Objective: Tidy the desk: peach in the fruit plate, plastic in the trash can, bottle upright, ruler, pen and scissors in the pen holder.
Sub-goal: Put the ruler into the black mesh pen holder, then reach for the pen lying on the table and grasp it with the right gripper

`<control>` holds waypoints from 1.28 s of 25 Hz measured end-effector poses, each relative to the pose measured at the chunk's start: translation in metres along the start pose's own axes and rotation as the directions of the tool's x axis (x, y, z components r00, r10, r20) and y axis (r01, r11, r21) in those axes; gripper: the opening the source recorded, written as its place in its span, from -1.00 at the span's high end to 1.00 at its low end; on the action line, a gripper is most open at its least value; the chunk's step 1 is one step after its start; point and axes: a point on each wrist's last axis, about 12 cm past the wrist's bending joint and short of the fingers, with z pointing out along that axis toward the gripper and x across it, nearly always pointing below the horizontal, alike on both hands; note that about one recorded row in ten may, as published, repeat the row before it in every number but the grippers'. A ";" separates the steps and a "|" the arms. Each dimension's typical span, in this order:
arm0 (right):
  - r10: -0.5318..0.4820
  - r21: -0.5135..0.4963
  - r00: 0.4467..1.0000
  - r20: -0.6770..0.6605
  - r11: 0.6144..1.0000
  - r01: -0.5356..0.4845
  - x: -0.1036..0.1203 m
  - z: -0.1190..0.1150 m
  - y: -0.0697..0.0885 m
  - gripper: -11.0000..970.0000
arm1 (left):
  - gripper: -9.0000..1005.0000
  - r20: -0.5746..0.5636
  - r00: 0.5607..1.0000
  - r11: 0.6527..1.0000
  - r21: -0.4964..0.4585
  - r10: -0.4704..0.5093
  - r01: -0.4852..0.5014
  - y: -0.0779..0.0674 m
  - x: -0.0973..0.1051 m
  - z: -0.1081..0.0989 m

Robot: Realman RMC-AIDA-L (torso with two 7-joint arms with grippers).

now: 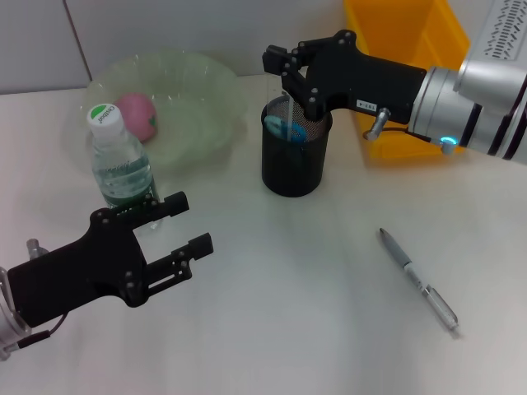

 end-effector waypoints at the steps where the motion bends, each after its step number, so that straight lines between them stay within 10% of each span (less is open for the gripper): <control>1: 0.000 0.000 1.000 -0.002 1.000 0.000 0.000 0.000 0.000 0.76 | -0.29 -0.001 1.000 1.000 -0.002 -0.002 0.002 0.000 0.001 0.000; 18: 0.050 0.025 0.997 -0.055 0.998 -0.049 0.015 0.002 0.002 0.72 | -0.29 -0.003 1.000 1.000 0.001 -0.005 0.005 0.000 0.001 -0.001; 32: 0.064 0.054 0.997 -0.043 0.997 -0.062 0.015 -0.002 -0.002 -0.16 | -0.29 -0.004 1.000 1.000 0.003 -0.003 0.003 0.001 0.000 -0.001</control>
